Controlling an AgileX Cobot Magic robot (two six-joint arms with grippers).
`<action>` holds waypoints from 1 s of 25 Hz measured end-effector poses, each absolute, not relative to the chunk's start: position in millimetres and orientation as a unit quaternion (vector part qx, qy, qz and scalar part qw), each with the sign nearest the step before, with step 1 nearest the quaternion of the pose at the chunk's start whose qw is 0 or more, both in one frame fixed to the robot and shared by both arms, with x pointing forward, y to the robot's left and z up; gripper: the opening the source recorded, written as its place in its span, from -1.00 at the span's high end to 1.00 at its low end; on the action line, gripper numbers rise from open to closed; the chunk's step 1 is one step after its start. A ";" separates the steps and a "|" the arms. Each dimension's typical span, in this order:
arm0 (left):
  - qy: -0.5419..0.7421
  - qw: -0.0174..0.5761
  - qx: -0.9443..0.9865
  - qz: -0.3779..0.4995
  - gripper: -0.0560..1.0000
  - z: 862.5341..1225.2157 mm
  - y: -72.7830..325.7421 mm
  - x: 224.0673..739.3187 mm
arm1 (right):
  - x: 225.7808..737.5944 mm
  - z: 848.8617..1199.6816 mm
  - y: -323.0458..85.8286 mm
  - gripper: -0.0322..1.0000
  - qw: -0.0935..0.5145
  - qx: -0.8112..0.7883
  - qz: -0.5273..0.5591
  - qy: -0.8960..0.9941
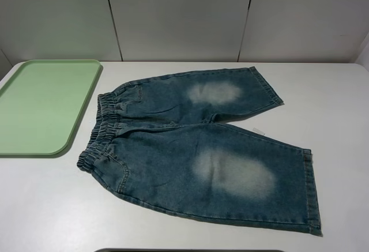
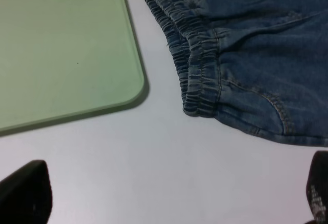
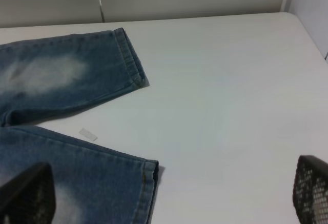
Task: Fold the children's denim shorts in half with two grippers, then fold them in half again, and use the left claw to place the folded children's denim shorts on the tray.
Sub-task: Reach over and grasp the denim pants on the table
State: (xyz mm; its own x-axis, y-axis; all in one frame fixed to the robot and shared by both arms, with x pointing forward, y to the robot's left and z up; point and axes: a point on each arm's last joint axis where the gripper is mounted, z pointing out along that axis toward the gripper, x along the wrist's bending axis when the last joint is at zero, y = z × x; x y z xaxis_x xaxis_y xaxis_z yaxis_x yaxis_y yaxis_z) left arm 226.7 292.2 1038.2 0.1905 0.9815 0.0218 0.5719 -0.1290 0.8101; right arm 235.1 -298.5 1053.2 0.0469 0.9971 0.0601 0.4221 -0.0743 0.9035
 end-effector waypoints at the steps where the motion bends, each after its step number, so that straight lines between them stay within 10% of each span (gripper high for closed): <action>1: 0.563 0.345 0.690 0.297 -0.98 1038.2 292.2 226.7 | 235.1 1053.2 -298.5 -0.41 0.370 0.622 0.388 0.571; 25: 0.562 0.345 0.690 0.297 -0.98 1038.2 292.2 226.7 | 235.1 1053.2 -298.5 -0.41 0.370 0.622 0.388 0.571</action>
